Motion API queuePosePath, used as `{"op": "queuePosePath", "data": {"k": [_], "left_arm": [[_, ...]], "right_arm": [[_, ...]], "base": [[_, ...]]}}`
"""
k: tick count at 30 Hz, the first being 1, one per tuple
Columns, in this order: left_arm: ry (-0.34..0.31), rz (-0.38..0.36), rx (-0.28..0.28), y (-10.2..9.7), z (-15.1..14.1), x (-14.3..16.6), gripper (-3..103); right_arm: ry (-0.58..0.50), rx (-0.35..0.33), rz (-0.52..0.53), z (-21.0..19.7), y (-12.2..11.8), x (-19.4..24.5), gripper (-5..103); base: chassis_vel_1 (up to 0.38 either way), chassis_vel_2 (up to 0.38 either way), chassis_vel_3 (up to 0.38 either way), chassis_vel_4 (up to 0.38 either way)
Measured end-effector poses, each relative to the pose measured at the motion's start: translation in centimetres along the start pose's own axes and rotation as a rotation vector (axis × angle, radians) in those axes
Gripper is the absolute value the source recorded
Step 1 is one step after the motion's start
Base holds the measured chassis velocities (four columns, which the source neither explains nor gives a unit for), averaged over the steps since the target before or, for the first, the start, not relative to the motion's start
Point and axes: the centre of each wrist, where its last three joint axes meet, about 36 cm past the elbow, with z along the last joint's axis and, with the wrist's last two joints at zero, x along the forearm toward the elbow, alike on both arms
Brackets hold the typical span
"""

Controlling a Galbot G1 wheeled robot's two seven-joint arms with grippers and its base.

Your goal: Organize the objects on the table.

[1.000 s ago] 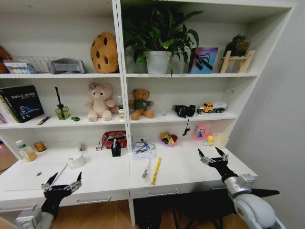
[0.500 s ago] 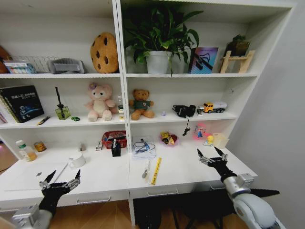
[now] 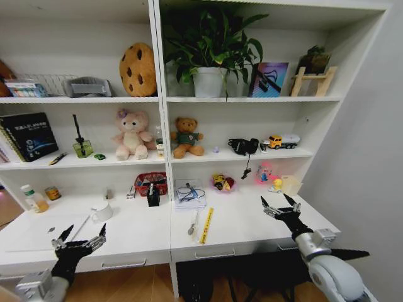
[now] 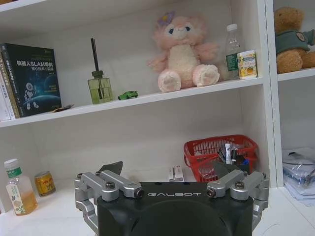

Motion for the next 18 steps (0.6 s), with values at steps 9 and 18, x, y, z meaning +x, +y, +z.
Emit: {"op": "queuePosePath", "data": {"k": [9, 18], "left_arm": [[0.0, 0.0, 0.0, 0.0, 0.02, 0.0, 100], [0.0, 0.0, 0.0, 0.0, 0.04, -0.01, 100]], "right_arm": [[0.0, 0.0, 0.0, 0.01, -0.01, 0.0, 100], [0.0, 0.0, 0.0, 0.01, -0.01, -0.01, 100]], "base": [[0.007, 0.008, 0.005, 0.007], [0.023, 0.026, 0.025, 0.021]]}}
